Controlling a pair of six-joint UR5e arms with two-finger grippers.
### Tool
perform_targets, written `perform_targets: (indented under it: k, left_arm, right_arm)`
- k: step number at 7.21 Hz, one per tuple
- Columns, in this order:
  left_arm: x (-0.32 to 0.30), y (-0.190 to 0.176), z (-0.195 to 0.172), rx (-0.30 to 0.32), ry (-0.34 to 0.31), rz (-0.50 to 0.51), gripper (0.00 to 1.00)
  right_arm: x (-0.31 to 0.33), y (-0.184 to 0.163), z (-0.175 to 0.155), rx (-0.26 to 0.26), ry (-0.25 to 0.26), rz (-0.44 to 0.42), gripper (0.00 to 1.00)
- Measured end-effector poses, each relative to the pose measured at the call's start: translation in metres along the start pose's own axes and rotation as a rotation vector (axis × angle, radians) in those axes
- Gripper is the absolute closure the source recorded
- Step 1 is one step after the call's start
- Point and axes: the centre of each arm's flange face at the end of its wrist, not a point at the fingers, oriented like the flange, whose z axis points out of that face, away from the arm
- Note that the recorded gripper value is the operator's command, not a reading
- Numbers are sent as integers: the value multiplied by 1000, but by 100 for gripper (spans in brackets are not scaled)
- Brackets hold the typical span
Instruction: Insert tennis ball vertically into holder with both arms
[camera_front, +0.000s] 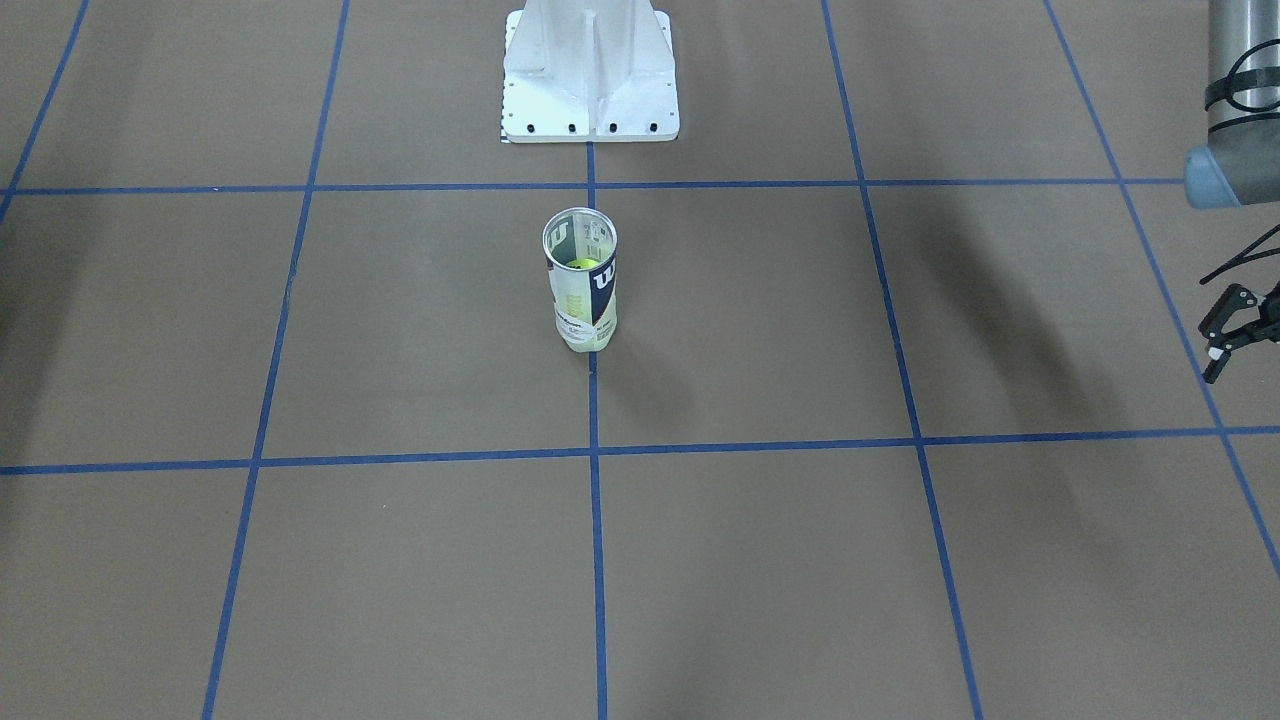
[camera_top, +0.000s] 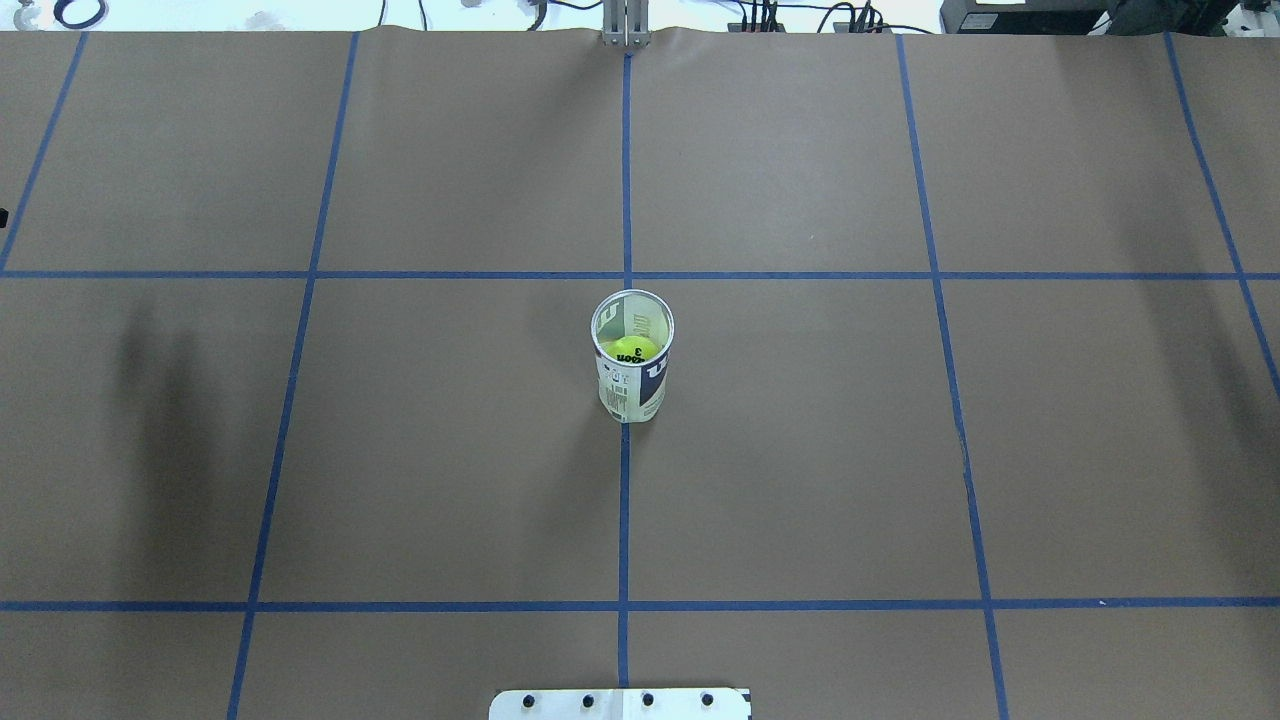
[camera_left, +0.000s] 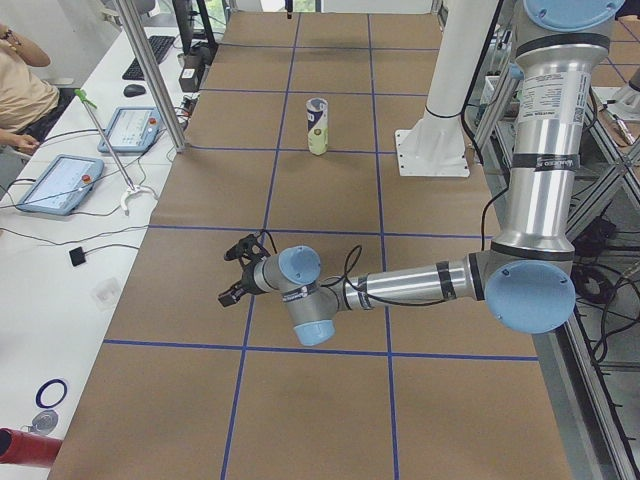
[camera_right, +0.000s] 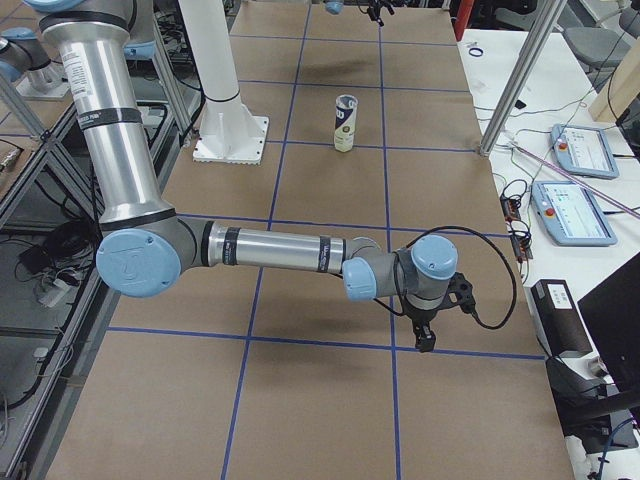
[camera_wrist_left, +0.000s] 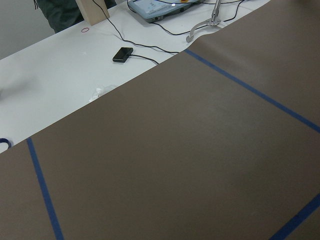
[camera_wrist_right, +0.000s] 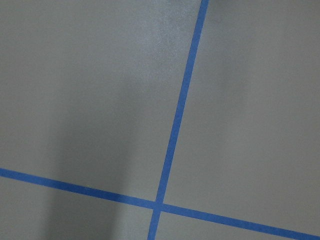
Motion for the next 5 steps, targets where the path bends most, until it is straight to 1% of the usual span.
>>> perform_targets:
  k: [2, 3, 4, 5]
  left_arm:
    - [-19, 14, 3, -132, -29, -75, 1]
    - [-25, 25, 2, -183, -33, -109, 1]
    - [-29, 35, 0, -227, -15, -142, 1]
    - [-34, 41, -5, -272, 17, -181, 0]
  right_arm:
    - [0, 1, 0, -1, 0, 3, 0]
    - [1, 2, 1, -1, 0, 4, 0]
    - [1, 3, 1, -2, 0, 5, 0]
    - [2, 4, 2, -3, 0, 6, 0]
